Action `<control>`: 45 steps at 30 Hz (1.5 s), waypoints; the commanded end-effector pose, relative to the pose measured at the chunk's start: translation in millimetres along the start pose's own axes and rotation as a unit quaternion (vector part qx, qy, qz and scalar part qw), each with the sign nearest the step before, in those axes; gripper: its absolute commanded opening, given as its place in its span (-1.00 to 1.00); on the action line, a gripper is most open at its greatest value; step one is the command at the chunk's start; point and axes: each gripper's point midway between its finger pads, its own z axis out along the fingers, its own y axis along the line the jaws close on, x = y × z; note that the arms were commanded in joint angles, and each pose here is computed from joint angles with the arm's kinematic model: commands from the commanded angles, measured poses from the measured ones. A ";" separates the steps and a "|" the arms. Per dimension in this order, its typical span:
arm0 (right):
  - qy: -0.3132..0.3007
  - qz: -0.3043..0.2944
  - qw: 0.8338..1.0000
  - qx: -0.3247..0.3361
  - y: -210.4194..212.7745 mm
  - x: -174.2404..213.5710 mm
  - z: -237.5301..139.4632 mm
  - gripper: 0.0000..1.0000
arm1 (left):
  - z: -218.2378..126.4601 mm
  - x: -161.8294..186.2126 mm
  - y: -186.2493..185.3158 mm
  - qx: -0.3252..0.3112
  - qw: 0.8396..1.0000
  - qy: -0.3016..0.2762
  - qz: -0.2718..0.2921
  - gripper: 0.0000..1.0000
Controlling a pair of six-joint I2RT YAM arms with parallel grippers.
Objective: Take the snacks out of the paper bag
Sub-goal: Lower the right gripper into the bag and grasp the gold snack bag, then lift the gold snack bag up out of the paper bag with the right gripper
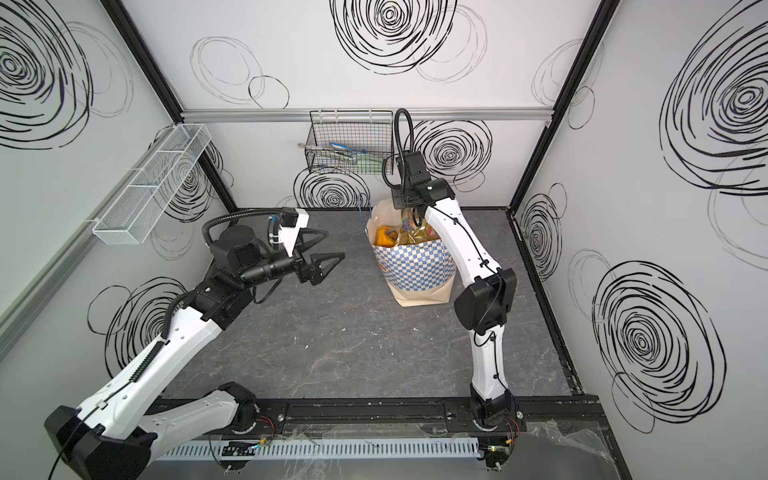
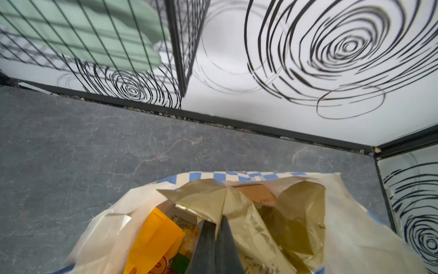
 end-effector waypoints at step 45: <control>-0.448 0.015 0.894 0.030 23.8 -131.1 -415.7 -1.00 | -45.4 -18.9 -60.4 0.095 0.989 -0.074 0.084 0.92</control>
